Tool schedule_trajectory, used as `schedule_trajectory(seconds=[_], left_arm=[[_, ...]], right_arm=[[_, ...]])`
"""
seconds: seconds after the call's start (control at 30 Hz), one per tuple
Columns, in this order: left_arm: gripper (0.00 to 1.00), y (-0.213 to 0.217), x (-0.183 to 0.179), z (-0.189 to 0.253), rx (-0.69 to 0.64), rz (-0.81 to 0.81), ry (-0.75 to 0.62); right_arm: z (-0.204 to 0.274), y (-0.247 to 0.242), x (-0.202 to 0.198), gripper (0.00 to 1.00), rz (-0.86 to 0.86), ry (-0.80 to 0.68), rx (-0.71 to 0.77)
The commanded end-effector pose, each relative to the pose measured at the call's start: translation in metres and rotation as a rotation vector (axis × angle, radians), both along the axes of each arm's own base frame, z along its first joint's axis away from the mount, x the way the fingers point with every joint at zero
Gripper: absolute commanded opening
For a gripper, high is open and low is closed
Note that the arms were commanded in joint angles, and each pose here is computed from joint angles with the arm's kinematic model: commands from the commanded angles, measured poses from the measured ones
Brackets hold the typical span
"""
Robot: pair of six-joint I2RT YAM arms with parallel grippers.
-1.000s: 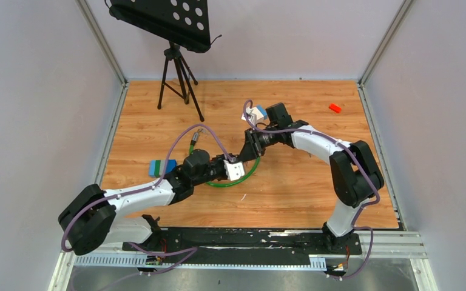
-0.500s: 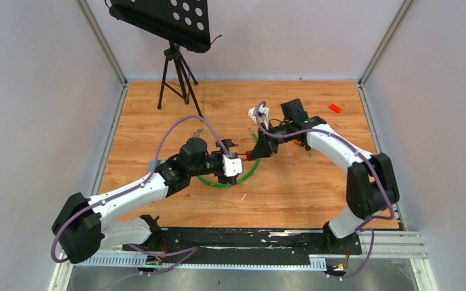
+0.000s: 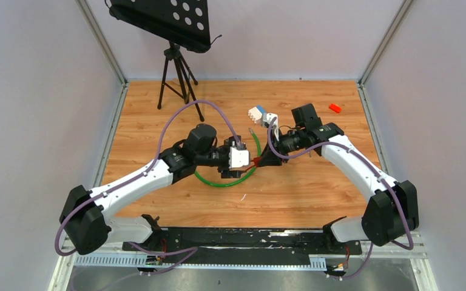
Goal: Unlock with the key
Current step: Unlock the lock.
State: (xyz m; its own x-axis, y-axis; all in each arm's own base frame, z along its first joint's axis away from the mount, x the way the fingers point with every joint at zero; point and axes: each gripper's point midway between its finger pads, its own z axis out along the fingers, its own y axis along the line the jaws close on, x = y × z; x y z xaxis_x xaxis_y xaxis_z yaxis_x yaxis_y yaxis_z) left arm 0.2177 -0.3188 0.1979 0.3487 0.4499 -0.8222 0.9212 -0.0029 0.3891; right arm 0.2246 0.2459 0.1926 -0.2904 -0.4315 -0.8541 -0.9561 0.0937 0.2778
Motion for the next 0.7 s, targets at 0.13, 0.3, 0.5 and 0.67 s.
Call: schedule_trajectory(seconds=[0.13, 0.3, 0.5, 0.67], left_arm=[[0.56, -0.013, -0.008, -0.007, 0.076, -0.075, 0.151], [0.30, -0.022, -0.008, -0.017, 0.128, -0.090, 0.269], [0.03, -0.029, -0.010, -0.022, 0.139, -0.103, 0.327], [0.00, -0.026, 0.001, -0.016, 0.132, -0.035, 0.281]], right_arm=[[0.018, 0.002, -0.008, 0.00, 0.048, -0.083, 0.061], [0.019, -0.001, -0.008, 0.00, 0.035, -0.124, 0.058], [0.015, -0.006, -0.011, 0.00, 0.021, -0.186, 0.052], [0.013, -0.013, -0.002, 0.33, -0.065, -0.203, 0.035]])
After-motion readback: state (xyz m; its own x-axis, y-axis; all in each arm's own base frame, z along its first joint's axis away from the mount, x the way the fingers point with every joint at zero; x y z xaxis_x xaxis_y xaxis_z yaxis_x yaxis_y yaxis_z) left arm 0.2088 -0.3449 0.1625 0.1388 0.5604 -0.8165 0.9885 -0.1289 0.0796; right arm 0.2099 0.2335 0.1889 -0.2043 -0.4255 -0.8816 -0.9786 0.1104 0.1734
